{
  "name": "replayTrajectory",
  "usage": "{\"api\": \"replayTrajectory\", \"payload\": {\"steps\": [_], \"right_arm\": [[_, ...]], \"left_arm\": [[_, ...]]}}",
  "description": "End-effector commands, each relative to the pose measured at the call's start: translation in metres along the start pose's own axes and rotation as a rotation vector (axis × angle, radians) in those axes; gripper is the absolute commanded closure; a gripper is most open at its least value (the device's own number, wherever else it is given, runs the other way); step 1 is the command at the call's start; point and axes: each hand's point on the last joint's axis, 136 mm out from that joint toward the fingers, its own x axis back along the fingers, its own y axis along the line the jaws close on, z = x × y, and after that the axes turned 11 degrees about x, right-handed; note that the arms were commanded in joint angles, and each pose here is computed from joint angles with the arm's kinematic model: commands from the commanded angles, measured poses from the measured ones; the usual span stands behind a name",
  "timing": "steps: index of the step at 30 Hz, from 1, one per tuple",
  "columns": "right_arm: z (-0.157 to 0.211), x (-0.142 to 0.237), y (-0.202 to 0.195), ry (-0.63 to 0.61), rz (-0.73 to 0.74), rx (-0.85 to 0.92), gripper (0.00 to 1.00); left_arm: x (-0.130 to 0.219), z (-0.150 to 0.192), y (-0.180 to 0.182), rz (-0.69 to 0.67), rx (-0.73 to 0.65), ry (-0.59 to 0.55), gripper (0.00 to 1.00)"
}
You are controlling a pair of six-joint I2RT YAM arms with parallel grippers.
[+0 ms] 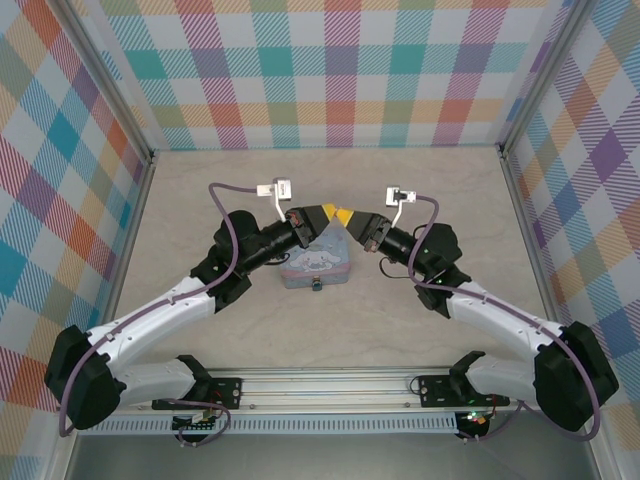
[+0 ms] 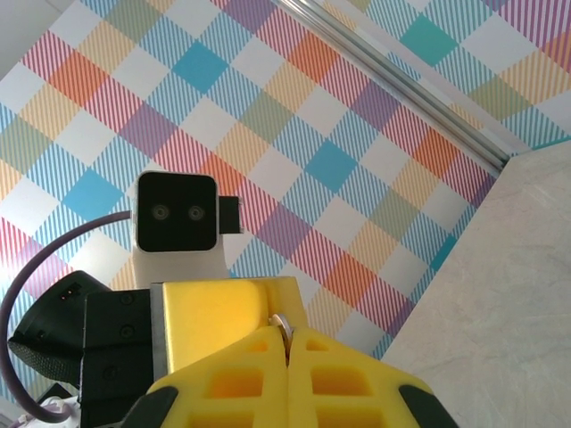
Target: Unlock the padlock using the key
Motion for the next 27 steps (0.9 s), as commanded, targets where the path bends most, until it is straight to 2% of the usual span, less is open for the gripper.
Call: {"api": "replayTrajectory", "payload": {"steps": [1, 5, 7, 10, 13, 17, 21, 27], "right_arm": [[0.002, 0.010, 0.006, 0.006, 0.012, 0.045, 0.81], [0.006, 0.026, 0.007, 0.069, 0.035, 0.141, 0.59], [0.008, 0.037, 0.008, 0.116, 0.019, 0.195, 0.49], [0.009, 0.050, 0.017, 0.171, -0.056, 0.258, 0.41], [0.015, 0.055, 0.032, 0.249, -0.154, 0.318, 0.39], [0.017, 0.056, 0.054, 0.320, -0.259, 0.378, 0.38], [0.015, 0.054, 0.073, 0.353, -0.344, 0.404, 0.36], [0.019, 0.046, 0.081, 0.377, -0.376, 0.431, 0.38]], "left_arm": [[0.010, -0.017, -0.025, 0.029, -0.089, -0.041, 1.00], [0.018, -0.009, -0.030, -0.003, -0.225, 0.027, 1.00], [0.023, -0.001, -0.038, 0.004, -0.320, 0.104, 1.00], [0.030, 0.014, -0.047, 0.019, -0.435, 0.228, 1.00], [0.037, 0.028, -0.056, 0.056, -0.507, 0.343, 1.00], [0.043, 0.038, -0.065, 0.095, -0.552, 0.429, 1.00], [0.044, 0.043, -0.063, 0.092, -0.563, 0.479, 1.00], [0.043, 0.044, -0.065, 0.101, -0.572, 0.492, 1.00]]}}
